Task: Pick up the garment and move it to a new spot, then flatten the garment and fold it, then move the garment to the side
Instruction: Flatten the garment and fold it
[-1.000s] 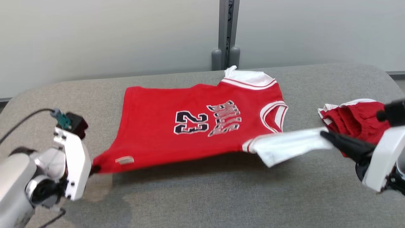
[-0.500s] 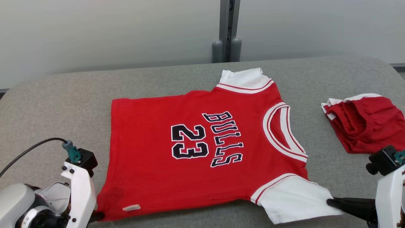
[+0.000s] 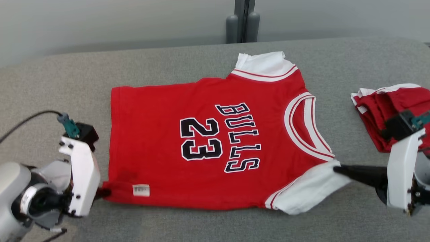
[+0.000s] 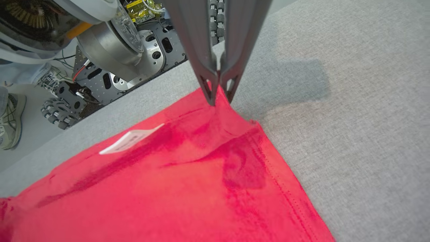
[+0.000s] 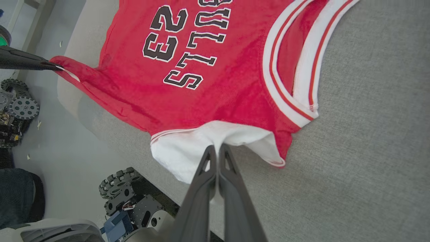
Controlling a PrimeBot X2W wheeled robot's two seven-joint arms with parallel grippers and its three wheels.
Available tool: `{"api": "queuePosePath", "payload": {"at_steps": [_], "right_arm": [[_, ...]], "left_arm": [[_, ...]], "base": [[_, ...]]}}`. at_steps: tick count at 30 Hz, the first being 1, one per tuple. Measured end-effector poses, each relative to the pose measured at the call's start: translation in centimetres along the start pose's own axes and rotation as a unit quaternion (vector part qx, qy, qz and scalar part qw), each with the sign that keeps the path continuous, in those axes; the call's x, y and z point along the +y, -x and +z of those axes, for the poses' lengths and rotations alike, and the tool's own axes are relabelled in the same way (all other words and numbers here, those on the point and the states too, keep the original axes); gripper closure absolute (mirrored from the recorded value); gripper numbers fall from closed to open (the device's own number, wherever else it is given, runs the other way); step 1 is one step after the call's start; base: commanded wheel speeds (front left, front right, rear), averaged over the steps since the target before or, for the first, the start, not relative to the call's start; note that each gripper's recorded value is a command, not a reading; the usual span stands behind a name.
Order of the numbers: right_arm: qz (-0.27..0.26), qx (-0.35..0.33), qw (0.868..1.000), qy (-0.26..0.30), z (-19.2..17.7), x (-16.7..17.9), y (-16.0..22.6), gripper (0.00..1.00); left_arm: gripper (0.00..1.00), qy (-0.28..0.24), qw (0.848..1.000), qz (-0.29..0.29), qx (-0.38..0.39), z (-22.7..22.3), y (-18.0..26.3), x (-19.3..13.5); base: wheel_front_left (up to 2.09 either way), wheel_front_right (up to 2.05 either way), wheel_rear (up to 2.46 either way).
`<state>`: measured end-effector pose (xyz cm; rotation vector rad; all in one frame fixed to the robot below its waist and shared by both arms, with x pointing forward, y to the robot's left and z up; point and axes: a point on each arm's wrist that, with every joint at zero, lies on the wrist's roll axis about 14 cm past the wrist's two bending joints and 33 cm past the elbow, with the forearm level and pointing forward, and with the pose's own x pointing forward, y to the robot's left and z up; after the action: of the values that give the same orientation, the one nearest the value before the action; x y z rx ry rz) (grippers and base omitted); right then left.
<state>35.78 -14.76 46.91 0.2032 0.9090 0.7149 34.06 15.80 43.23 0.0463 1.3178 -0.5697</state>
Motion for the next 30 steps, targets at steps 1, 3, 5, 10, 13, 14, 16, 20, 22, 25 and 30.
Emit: {"api": "queuePosePath", "payload": {"at_steps": [1, 3, 5, 10, 13, 14, 16, 20, 22, 25, 30], "right_arm": [[0.001, 0.000, 1.000, -0.002, 0.5, -0.2, -0.3, 1.00], [0.000, -0.009, 1.000, -0.010, 1.8, -0.8, -0.9, 1.00], [0.000, -0.016, 1.000, -0.025, 2.7, -1.5, -1.4, 1.00], [-0.021, -0.011, 0.999, -0.048, 3.7, -4.0, -2.5, 1.00], [-0.026, -0.013, 0.998, -0.060, 4.1, -4.8, -3.1, 1.00], [-0.029, -0.014, 0.998, -0.062, 4.1, -5.1, -3.3, 1.00], [-0.033, -0.016, 0.997, -0.065, 4.4, -5.5, -3.5, 1.00], [-0.035, -0.017, 0.997, -0.068, 4.6, -5.8, -4.2, 1.00], [-0.037, -0.020, 0.997, -0.067, 5.0, -6.0, -4.5, 1.00], [-0.038, -0.021, 0.997, -0.065, 5.5, -6.2, -5.1, 1.00], [-0.041, -0.024, 0.997, -0.062, 6.2, -6.5, -6.0, 1.00]], "left_arm": [[1.00, 0.003, 1.000, 0.002, 0.000, 0.5, -0.1, 0.3], [1.00, 0.007, 1.000, 0.009, -0.002, 1.6, -0.2, 1.0], [1.00, 0.009, 1.000, 0.016, -0.006, 2.7, -0.4, 1.6], [1.00, 0.019, 0.999, 0.035, -0.008, 4.5, -1.0, 3.3], [1.00, 0.026, 0.998, 0.053, 0.001, 4.5, -1.4, 4.5], [1.00, 0.024, 0.998, 0.062, 0.004, 4.5, -1.4, 5.0], [1.00, 0.023, 0.998, 0.064, 0.005, 4.7, -1.6, 5.2], [1.00, 0.023, 0.999, 0.049, 0.001, 5.4, -2.2, 4.7], [1.00, 0.022, 0.998, 0.051, 0.000, 5.7, -2.4, 4.8], [1.00, 0.020, 0.999, 0.049, 0.000, 6.3, -2.8, 4.7], [1.00, 0.017, 0.999, 0.047, -0.002, 7.3, -3.6, 4.8]], "base": [[0.00, 0.00, 0.00], [0.00, 0.00, 0.00], [0.00, 0.00, 0.00], [0.00, 0.00, 0.00], [0.00, 0.00, 0.00], [0.00, 0.00, 0.00], [0.00, 0.00, 0.00], [0.00, 0.00, 0.00], [0.00, 0.00, 0.00], [0.00, 0.00, 0.00], [0.00, 0.00, 0.00]]}}
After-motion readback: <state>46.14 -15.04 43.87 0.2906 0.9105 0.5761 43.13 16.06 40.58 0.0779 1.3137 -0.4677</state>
